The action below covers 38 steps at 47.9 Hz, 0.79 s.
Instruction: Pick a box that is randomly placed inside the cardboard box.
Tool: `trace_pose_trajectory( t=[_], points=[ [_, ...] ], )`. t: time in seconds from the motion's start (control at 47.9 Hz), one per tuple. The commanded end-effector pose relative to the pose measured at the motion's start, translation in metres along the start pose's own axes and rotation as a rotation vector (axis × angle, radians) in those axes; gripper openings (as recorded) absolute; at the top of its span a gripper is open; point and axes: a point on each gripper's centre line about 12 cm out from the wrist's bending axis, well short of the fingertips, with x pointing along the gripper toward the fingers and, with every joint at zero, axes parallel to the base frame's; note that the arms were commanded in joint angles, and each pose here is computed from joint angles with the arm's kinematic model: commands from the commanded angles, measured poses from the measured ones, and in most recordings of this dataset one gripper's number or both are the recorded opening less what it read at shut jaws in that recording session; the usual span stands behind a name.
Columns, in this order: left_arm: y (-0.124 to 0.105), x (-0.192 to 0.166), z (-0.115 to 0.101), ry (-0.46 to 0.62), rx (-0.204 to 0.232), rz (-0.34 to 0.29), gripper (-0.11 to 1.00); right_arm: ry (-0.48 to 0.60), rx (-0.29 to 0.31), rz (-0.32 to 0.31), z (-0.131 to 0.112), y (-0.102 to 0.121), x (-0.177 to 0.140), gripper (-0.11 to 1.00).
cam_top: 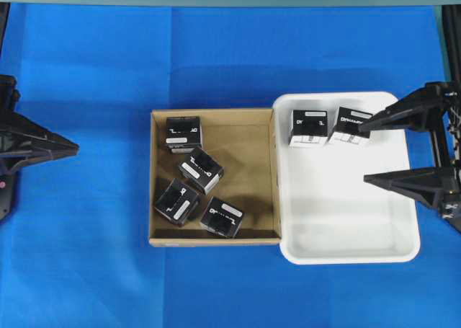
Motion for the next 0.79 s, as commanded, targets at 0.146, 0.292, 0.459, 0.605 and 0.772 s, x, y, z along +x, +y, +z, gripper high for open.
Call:
trace_pose_trajectory(
  t=[0.146,0.292,0.459,0.605,0.772],
  points=[
    [0.0,-0.002,0.002,-0.008,-0.006,0.0,-0.07,0.015,0.001,0.029,-0.004,0.006,0.0,0.99],
    [0.0,-0.002,0.0,0.004,-0.006,0.001,-0.07,0.019,-0.001,0.033,-0.005,0.007,0.0,0.99],
    [0.0,-0.003,0.0,-0.002,0.003,0.0,-0.07,0.019,-0.001,0.033,-0.005,0.007,0.001,0.99],
    [0.0,-0.002,-0.002,0.006,-0.002,0.001,-0.07,0.025,-0.006,0.032,-0.006,0.007,0.001,0.99],
    [0.0,-0.002,-0.002,0.008,-0.009,0.001,-0.07,0.05,-0.012,0.026,-0.015,0.005,0.003,0.99]
  ],
)
